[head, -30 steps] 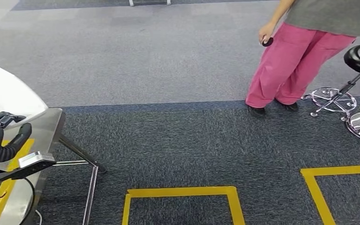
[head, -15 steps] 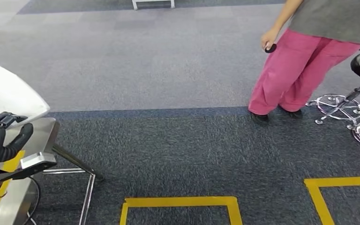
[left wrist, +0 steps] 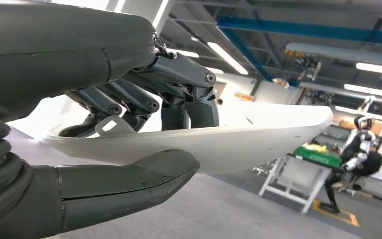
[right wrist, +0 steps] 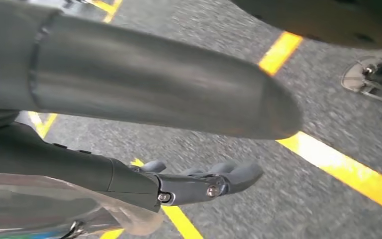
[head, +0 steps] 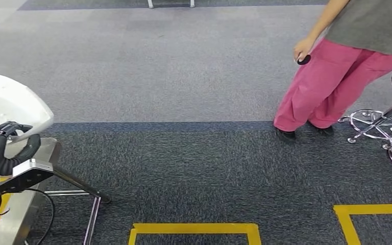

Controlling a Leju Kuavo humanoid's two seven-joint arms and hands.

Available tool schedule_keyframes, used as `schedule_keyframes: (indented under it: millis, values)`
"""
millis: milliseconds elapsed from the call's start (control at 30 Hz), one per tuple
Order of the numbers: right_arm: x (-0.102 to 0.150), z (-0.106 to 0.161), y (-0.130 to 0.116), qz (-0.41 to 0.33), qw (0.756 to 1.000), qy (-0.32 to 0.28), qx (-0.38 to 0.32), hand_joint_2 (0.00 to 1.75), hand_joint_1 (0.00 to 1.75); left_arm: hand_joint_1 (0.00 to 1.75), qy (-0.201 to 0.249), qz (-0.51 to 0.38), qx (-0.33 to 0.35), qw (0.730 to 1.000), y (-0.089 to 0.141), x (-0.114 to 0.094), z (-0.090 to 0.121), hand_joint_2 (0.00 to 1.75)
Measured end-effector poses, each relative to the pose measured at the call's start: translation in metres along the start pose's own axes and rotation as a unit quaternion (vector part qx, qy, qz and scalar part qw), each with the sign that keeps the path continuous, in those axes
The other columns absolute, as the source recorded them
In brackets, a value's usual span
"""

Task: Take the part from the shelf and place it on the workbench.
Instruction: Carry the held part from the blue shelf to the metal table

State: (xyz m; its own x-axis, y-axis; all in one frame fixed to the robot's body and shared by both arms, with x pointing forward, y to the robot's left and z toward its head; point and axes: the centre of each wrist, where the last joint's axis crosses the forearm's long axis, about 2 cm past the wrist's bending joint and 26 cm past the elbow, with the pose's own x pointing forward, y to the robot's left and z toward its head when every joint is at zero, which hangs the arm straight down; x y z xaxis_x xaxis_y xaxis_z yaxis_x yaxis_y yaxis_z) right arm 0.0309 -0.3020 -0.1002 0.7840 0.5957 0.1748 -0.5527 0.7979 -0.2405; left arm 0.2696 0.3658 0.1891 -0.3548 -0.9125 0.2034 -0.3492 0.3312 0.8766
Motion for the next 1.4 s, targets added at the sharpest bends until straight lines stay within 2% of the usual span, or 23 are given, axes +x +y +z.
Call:
schedule_keyframes:
  millis: [333, 1400]
  values:
    - [0.0, 0.001, 0.001, -0.002, 1.0, 0.003, -0.003, 0.0, 0.0, 1.75, 0.018, 0.008, 0.011, 1.0, 0.007, -0.006, -0.004, 1.75]
    - [0.0, 0.001, -0.001, 0.019, 1.0, 0.0, -0.016, 0.0, 0.0, 1.75, 0.026, 0.009, 0.025, 0.999, 0.007, -0.006, 0.001, 1.75]
